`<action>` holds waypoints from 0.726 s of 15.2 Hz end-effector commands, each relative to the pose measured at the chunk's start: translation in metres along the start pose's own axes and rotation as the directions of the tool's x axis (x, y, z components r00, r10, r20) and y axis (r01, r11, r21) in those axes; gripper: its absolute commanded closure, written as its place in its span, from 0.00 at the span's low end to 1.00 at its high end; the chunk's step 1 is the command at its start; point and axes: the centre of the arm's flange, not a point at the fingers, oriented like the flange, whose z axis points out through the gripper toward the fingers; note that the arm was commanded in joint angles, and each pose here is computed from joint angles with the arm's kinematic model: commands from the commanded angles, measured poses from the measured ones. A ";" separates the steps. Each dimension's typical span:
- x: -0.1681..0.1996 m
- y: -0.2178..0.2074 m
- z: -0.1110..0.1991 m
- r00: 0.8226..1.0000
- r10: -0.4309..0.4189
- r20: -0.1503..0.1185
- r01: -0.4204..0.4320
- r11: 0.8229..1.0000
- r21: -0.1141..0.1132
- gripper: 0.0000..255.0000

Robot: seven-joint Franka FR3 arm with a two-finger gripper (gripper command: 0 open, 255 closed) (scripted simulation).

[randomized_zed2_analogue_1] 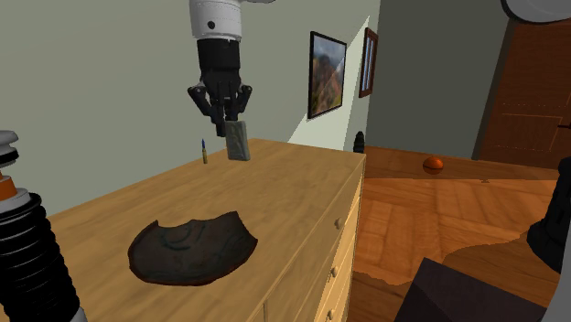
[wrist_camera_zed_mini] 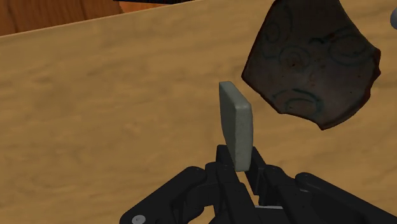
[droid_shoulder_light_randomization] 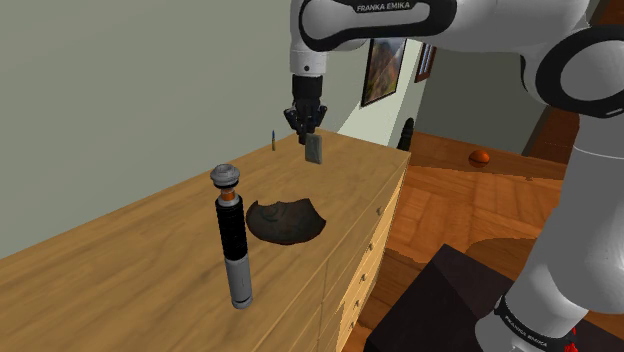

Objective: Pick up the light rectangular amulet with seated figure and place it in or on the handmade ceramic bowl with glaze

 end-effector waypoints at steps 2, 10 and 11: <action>-0.016 -0.036 -0.003 1.000 0.001 0.000 -0.001 1.000 0.000 1.00; -0.058 -0.133 -0.012 1.000 0.001 0.000 -0.001 1.000 0.000 1.00; -0.061 -0.139 -0.013 1.000 0.001 0.000 -0.001 1.000 0.000 1.00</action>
